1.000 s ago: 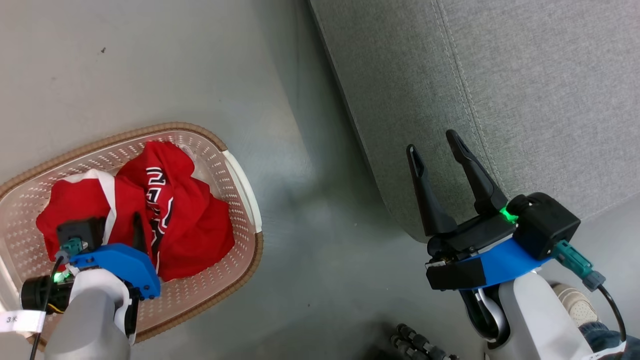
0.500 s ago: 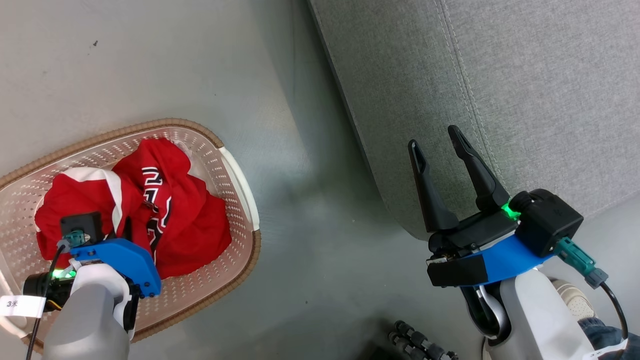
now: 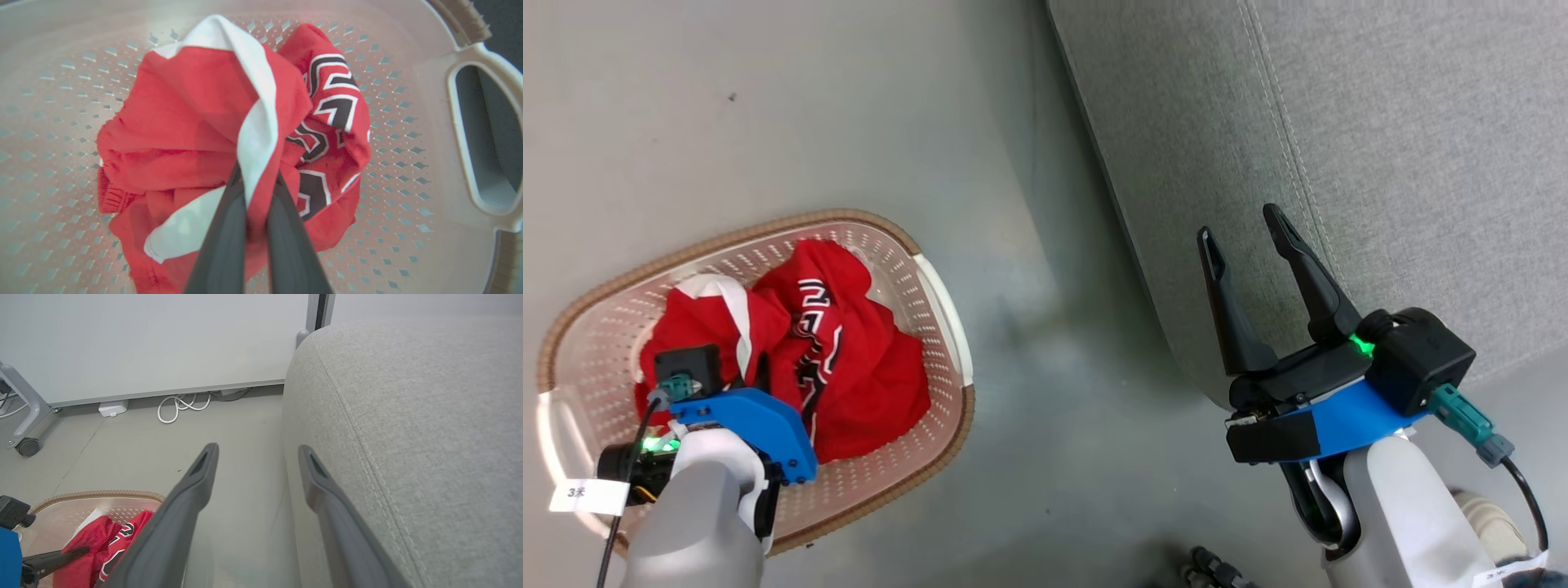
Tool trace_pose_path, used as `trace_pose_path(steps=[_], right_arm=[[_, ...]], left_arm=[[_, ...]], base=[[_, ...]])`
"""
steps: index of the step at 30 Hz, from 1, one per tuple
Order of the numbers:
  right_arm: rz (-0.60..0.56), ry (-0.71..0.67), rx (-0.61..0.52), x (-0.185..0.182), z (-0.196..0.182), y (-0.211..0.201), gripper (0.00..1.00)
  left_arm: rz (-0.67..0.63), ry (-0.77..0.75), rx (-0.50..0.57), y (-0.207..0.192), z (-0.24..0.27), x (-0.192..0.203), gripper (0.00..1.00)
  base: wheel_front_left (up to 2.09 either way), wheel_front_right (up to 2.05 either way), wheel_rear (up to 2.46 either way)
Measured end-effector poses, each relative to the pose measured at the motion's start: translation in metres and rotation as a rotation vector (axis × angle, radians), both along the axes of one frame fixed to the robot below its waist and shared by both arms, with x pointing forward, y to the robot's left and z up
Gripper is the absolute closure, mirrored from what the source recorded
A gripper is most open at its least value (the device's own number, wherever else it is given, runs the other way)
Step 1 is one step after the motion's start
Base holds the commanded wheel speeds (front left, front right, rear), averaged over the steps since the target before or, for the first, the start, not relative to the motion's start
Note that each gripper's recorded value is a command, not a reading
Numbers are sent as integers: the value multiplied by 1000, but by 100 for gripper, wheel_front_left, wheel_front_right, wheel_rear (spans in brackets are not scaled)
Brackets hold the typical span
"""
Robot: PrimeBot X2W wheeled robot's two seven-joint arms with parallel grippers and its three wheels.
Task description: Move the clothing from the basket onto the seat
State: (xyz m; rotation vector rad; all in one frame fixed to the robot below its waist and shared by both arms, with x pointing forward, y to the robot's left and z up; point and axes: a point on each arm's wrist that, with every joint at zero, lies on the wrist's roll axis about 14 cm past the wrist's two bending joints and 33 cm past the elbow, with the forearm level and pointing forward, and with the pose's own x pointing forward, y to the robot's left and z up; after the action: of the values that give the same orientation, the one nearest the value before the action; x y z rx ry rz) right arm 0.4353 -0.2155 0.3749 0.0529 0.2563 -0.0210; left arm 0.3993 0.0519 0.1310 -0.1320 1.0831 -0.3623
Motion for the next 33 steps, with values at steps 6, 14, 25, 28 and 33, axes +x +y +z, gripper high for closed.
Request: trace_pose_path(steps=[6,14,25,28,33], right_arm=[[22,-52,-13,3,20,5,0],[34,-145,-29,-4,59,10,0],[69,-233,-12,-24,95,28,0],[84,-243,-12,-28,100,34,0],[111,-265,-13,-35,108,43,0]], left_arm=[[49,-43,-19,1,29,5,100],[102,-134,-37,8,83,-1,100],[93,-330,-76,11,161,-4,100],[77,-403,-105,6,186,1,100],[67,-525,-182,-8,232,11,100]], base=[[0,0,0],[0,0,0],[0,0,0],[0,0,0],[0,0,0]])
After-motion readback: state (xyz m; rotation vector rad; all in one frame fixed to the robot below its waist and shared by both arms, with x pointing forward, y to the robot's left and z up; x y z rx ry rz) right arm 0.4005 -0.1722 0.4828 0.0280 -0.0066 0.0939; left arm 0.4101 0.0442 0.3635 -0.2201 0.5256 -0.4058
